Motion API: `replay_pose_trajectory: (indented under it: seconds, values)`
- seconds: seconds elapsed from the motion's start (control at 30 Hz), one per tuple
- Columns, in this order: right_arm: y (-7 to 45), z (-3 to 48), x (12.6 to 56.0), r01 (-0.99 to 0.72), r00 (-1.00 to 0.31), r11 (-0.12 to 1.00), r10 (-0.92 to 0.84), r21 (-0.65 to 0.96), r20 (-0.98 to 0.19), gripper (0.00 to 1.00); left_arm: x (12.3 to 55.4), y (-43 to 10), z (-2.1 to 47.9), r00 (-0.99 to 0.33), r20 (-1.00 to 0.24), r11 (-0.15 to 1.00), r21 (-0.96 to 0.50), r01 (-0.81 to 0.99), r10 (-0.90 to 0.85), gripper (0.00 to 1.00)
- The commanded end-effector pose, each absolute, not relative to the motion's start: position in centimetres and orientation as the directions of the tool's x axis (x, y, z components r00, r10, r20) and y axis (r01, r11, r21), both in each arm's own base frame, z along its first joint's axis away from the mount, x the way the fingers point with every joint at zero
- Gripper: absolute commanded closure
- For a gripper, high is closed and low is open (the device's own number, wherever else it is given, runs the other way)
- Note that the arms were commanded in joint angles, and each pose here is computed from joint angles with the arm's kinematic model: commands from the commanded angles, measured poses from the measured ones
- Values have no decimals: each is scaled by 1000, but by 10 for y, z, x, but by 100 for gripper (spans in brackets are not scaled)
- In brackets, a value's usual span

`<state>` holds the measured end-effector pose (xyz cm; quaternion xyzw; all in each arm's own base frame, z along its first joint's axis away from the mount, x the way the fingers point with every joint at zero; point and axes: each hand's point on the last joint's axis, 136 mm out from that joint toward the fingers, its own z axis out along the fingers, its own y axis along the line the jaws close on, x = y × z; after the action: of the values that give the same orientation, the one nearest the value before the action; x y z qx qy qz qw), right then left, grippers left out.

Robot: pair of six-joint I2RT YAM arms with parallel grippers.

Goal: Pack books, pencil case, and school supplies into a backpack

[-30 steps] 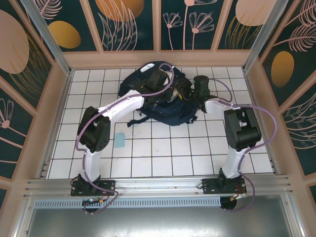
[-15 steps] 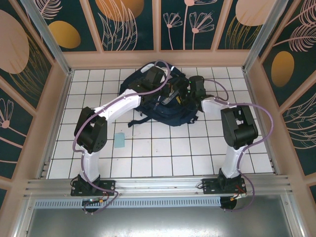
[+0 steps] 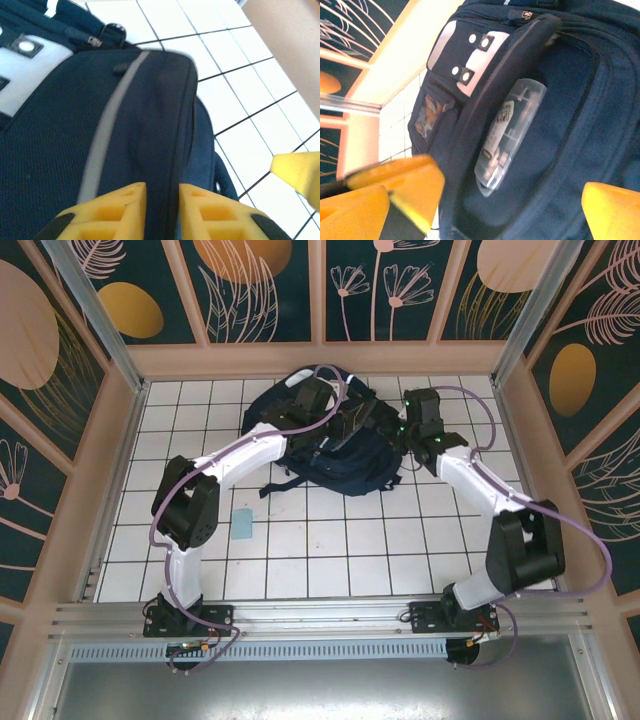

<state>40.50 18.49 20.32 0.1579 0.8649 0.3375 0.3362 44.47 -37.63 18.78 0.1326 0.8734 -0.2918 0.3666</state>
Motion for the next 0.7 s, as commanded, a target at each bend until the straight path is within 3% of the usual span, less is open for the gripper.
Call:
replay_pose_trajectory:
  seconds: [0.0, 0.03, 0.13, 0.3, 0.67]
  values:
    - [188, 174, 367, 39, -783, 802, 395, 596, -481, 1, 447, -371, 217, -656, -752, 772, -457, 443, -69, 70]
    - [195, 168, 357, 30, -794, 813, 372, 581, -480, 1, 448, -361, 219, -652, -753, 782, -459, 422, -89, 66]
    - [216, 157, 331, -2, -820, 838, 311, 546, -480, 3, 444, -334, 221, -653, -743, 798, -477, 367, -143, 35]
    - [280, 149, 290, -113, -853, 842, 190, 527, -487, 8, 433, -274, 234, -612, -755, 844, -471, 257, -235, 2]
    - [438, 102, 249, -411, -823, 879, -242, 244, -514, 4, 405, -114, 197, -562, -678, 851, -517, -91, -473, 1]
